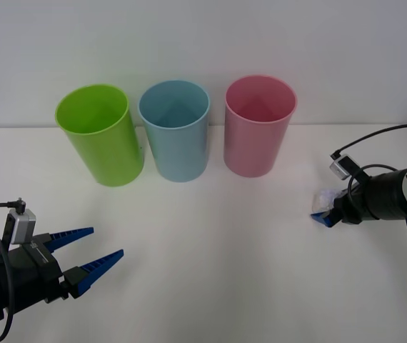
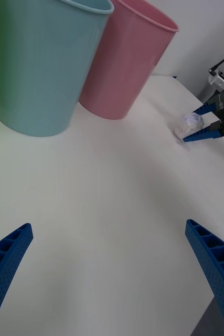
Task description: Put cans in the blue bin and PET bottles in the pink bin and trash in the green bin.
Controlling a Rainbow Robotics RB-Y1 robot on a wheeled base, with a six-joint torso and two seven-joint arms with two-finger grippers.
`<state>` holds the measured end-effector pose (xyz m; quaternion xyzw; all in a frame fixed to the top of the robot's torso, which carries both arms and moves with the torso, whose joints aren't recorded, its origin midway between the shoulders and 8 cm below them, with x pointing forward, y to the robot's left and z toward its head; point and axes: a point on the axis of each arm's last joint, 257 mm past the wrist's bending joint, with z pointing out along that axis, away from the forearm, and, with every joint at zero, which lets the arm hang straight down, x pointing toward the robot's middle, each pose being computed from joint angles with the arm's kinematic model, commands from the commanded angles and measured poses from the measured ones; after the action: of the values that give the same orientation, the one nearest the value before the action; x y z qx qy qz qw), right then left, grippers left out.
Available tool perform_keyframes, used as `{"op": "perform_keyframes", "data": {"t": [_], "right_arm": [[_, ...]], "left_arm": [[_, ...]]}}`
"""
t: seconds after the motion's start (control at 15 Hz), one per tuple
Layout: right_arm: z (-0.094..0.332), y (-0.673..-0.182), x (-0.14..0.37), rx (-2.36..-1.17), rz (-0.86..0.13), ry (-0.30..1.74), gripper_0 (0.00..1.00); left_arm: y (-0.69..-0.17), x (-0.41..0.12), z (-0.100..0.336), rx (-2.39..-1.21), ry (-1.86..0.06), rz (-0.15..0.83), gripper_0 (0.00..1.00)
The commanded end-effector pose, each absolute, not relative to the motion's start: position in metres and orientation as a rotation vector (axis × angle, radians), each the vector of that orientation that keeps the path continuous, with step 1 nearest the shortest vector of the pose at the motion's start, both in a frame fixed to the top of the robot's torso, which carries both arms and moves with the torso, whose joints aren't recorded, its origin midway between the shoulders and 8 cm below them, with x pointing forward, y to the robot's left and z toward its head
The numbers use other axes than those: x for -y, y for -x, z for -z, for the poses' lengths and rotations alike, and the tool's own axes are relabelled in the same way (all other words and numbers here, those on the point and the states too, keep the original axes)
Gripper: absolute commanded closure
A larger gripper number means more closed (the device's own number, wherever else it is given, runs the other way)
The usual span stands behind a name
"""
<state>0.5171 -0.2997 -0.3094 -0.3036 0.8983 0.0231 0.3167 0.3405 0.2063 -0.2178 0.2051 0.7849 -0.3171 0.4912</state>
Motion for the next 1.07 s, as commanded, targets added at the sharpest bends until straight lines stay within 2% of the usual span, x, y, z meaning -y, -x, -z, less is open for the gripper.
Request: {"op": "perform_keyframes", "data": {"t": [0.07, 0.87, 0.93, 1.0, 1.07], "right_arm": [[0.3103, -0.5167, 0.2992, -2.365, -0.066, 0.8, 0.0], [0.3112, -0.5176, 0.2967, -2.361, -0.08, 0.794, 0.0], [0.3109, -0.5176, 0.2971, -2.359, -0.079, 0.798, 0.23], [0.3108, -0.5186, 0.2974, -2.357, -0.069, 0.804, 0.85], [0.3114, -0.5191, 0.2991, -2.36, -0.055, 0.807, 1.0]], "left_arm": [[-0.3405, -0.2063, 0.2178, -1.905, -0.498, 0.77, 0.0], [-0.3405, -0.2063, 0.2178, -1.905, -0.498, 0.77, 0.0], [-0.3405, -0.2063, 0.2178, -1.905, -0.498, 0.77, 0.0], [-0.3405, -0.2063, 0.2178, -1.905, -0.498, 0.77, 0.0], [-0.3405, -0.2063, 0.2178, -1.905, -0.498, 0.77, 0.0]]}}
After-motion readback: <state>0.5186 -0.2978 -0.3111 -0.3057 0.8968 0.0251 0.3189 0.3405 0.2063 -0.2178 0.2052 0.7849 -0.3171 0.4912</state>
